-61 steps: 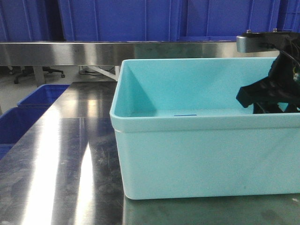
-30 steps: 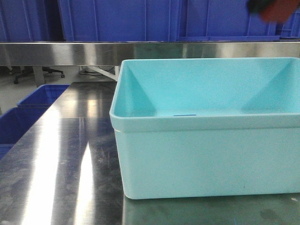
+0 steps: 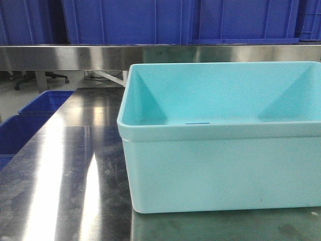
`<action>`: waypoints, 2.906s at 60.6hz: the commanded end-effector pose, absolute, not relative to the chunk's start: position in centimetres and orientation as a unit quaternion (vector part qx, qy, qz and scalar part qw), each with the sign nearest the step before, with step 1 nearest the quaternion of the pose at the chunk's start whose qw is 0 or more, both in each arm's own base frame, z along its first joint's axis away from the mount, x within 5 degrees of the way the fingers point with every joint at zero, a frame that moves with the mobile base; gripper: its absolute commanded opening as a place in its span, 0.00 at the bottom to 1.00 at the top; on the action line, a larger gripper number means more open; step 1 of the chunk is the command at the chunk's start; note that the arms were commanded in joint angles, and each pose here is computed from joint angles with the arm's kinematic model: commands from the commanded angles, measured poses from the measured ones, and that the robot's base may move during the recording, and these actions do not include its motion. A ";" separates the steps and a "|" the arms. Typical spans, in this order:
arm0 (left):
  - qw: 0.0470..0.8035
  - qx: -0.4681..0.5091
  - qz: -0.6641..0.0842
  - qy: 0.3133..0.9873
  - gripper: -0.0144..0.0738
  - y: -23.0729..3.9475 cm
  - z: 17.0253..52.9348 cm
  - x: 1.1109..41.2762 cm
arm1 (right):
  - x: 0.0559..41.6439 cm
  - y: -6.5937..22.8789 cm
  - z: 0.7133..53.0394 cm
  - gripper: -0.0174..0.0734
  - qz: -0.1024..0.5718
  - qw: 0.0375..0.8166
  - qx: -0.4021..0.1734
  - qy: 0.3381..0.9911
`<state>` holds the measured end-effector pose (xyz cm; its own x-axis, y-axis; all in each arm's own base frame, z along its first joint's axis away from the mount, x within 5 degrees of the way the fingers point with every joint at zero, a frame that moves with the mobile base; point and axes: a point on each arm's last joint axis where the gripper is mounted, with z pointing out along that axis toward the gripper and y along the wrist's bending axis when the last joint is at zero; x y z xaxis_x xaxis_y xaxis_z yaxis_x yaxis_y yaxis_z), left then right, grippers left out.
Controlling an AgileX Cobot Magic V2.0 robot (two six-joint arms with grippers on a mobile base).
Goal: Pick red cube and place on left shelf
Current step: 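Close the right gripper on the red cube and lift it out, then turn the base away from the table holding the cube in the right gripper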
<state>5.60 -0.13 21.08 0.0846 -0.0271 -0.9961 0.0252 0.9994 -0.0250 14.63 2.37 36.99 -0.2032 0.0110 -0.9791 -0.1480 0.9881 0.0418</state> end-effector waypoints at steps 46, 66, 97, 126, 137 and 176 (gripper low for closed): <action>0.762 0.001 -0.020 0.647 0.28 -0.1 21.1 5.5 | 8.1 0.5 34.7 0.25 0.031 0.713 -0.012 0.700; 0.762 0.001 -0.020 0.647 0.28 -0.1 21.1 5.5 | 8.1 0.5 34.7 0.25 0.031 0.712 -0.012 0.702; 0.762 0.001 -0.020 0.647 0.28 -0.1 21.1 5.5 | 8.1 0.5 34.7 0.25 0.031 0.712 -0.012 0.702; 0.762 0.001 -0.020 0.647 0.28 -0.1 21.1 5.5 | 8.1 0.5 34.7 0.25 0.031 0.712 -0.012 0.702; 0.762 0.001 -0.020 0.647 0.28 -0.1 21.1 5.5 | 8.1 0.5 34.7 0.25 0.031 0.712 -0.012 0.702; 0.762 0.001 -0.020 0.647 0.28 -0.1 21.1 5.5 | 8.2 0.5 34.7 0.25 0.031 0.712 -0.012 0.702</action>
